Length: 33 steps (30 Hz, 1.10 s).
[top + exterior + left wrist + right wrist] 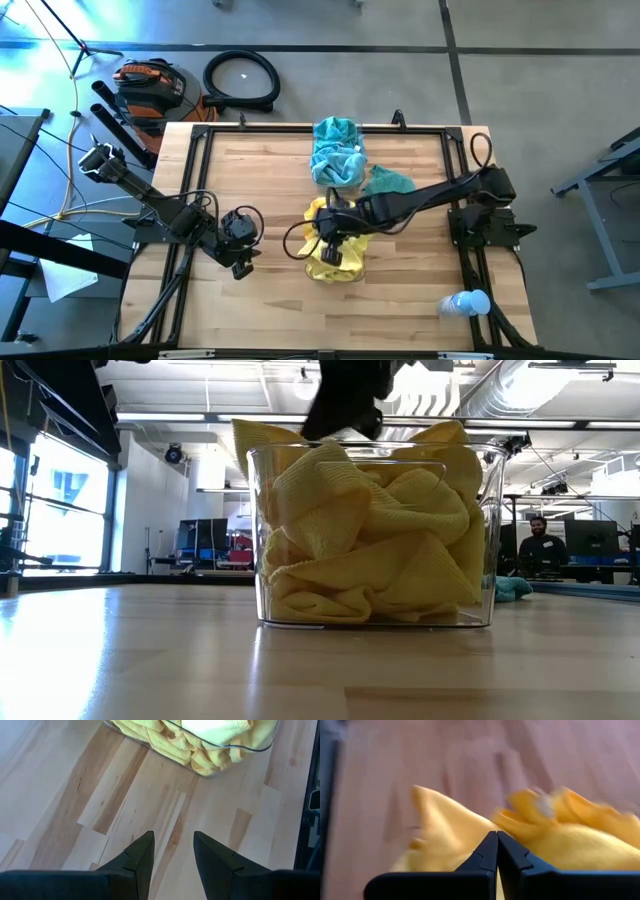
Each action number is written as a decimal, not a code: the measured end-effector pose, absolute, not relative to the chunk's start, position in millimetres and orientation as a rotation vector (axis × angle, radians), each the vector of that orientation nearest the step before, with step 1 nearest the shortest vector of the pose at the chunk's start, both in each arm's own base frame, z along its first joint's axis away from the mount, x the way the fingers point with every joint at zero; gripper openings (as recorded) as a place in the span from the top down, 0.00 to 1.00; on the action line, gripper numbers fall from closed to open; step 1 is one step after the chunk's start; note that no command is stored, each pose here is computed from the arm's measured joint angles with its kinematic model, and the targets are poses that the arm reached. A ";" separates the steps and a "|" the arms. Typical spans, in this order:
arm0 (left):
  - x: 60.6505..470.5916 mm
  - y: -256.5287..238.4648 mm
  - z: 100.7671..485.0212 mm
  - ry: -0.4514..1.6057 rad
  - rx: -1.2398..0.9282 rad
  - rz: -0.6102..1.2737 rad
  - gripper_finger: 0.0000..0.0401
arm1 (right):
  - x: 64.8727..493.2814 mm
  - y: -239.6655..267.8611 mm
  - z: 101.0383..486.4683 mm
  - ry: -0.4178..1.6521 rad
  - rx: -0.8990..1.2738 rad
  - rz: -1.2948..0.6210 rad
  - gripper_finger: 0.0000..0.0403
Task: Sort microfiber towel by color & place in baskets
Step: Put the yellow towel into the bottom transparent bin
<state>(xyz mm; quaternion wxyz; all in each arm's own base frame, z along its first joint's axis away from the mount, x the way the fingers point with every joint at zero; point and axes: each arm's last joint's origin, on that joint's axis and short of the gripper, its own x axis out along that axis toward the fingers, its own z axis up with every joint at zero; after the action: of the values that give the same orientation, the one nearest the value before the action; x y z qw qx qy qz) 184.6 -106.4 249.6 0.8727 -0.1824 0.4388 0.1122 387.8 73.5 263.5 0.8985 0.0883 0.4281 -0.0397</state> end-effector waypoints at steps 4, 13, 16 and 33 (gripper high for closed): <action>184.7 -106.2 249.7 0.912 -0.378 0.239 0.69 | 395.1 84.8 262.1 0.834 0.169 0.007 1.00; 184.6 -106.2 249.6 0.912 -0.377 0.239 0.69 | 407.4 99.1 216.1 0.959 0.138 0.025 1.00; 184.7 -106.2 249.7 0.912 -0.377 0.239 0.69 | 412.1 100.5 197.9 1.001 0.135 0.013 1.00; 184.7 -106.2 249.7 0.912 -0.378 0.239 0.69 | 409.8 99.8 201.5 1.010 0.206 -0.019 1.00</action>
<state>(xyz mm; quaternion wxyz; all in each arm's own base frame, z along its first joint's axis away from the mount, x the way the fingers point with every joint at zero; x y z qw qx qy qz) 184.7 -106.2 249.7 0.8737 -0.1809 0.4369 0.1143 409.8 99.8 201.5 0.8701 0.0986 0.4828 -0.0092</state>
